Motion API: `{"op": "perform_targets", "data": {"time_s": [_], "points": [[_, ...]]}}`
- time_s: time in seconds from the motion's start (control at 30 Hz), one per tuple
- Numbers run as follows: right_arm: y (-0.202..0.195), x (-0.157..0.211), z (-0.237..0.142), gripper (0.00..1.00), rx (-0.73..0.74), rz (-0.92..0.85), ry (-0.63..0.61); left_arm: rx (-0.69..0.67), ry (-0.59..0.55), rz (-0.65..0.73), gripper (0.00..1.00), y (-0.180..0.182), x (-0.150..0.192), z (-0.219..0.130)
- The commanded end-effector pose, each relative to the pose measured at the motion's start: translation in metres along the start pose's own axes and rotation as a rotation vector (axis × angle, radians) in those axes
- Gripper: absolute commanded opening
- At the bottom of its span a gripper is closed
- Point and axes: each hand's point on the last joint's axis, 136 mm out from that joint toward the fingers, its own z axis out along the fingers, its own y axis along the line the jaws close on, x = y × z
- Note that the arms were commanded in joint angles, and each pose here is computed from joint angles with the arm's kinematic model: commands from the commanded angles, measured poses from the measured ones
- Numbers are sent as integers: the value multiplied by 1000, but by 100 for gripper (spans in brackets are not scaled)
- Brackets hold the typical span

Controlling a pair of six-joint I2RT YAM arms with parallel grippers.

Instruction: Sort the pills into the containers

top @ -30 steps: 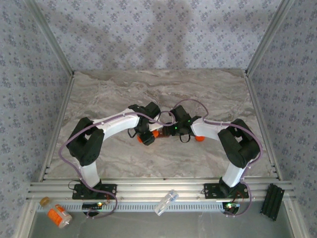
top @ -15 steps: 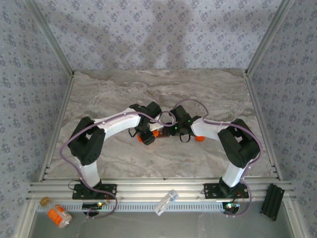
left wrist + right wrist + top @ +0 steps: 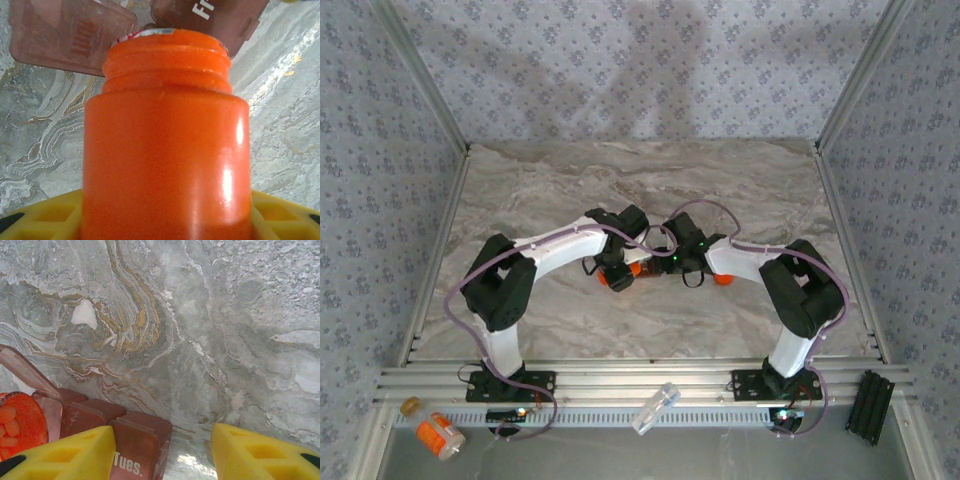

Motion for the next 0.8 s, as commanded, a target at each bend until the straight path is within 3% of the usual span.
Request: {"op": "perform_targets", "data": {"time_s": [0.0,0.77], "points": [[-14,30,12,55,56,18,101,-17,52,50,0,-1,5,1],[-15,31,13,55,60,22,106,-37,19,62,0,-7,6,8]]}}
